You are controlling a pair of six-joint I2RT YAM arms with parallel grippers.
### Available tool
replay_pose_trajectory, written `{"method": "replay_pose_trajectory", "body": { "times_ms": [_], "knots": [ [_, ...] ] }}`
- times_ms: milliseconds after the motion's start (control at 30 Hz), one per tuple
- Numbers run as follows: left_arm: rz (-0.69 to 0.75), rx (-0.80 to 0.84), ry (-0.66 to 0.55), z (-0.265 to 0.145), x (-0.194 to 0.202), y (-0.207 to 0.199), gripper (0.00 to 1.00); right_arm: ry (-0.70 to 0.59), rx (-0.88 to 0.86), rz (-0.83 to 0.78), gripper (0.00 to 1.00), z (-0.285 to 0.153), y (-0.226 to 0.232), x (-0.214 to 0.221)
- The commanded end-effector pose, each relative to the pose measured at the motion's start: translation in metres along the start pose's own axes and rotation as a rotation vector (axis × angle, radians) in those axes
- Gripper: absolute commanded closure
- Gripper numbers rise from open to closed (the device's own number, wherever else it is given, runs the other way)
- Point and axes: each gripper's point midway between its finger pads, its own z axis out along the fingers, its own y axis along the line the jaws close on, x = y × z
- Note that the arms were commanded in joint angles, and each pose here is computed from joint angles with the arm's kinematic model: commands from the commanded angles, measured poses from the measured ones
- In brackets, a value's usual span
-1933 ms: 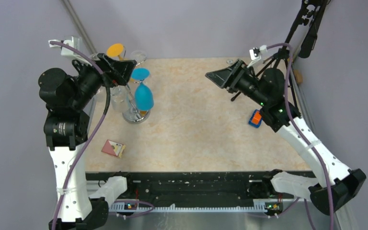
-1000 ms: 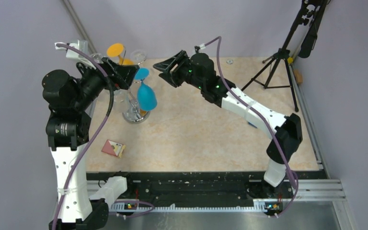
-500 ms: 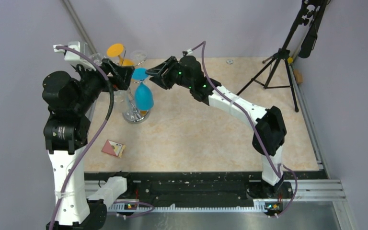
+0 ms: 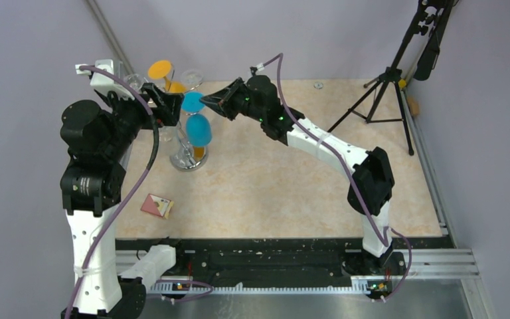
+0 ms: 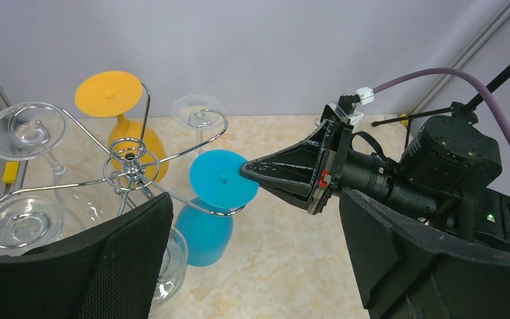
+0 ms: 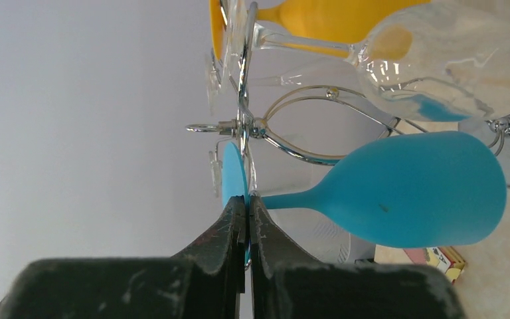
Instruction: Take the wine glass off the wine glass rack
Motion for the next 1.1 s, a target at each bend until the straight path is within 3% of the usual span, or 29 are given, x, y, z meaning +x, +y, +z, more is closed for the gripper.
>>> {"method": "replay_pose_trajectory", "body": {
  "times_ms": [0,333,1067],
  "knots": [
    [0.029,-0.006,-0.055,-0.009,-0.017,-0.003,0.01,-0.034,-0.088,-0.051,1.00,-0.015,0.049,0.002],
    [0.032,-0.021,-0.057,-0.011,-0.016,0.000,0.01,-0.051,0.005,-0.034,1.00,-0.034,0.052,0.001],
    [0.021,-0.029,-0.056,-0.010,-0.015,0.001,0.01,0.033,-0.042,-0.052,1.00,-0.035,0.075,0.036]
  ]
}}
